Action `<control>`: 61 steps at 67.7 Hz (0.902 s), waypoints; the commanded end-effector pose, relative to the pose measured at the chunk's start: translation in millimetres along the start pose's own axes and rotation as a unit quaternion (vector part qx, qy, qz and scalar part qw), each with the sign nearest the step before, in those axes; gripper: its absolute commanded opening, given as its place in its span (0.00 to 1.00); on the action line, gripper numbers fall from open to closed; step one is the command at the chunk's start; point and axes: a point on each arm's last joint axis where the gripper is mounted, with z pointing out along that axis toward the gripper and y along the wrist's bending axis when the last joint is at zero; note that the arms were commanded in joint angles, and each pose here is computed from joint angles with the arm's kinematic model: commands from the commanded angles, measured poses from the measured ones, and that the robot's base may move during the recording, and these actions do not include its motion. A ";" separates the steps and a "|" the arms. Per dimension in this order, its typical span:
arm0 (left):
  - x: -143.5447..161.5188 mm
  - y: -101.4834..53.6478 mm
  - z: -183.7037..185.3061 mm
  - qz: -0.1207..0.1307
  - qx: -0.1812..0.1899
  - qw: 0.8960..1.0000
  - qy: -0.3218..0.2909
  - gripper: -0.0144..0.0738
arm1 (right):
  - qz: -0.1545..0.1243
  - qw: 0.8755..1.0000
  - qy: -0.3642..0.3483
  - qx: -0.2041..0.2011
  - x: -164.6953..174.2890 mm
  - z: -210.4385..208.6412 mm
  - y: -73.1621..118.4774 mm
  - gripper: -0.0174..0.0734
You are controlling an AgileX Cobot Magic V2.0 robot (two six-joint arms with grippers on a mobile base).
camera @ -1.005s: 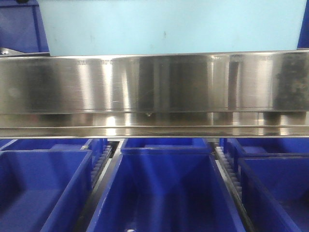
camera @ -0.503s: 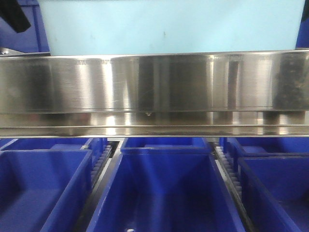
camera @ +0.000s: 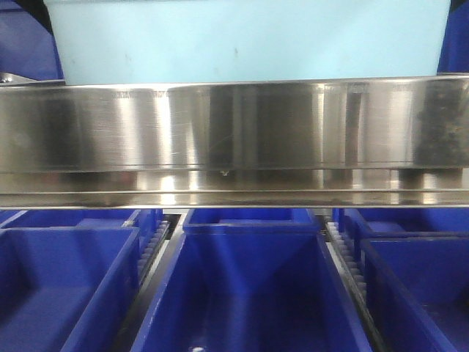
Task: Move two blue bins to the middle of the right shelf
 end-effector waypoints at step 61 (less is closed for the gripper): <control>-18.1 -15.2 -144.6 0.012 0.064 0.972 -0.228 0.04 | -0.066 0.974 -0.214 -0.034 -43.0 -126.9 42.8 0.02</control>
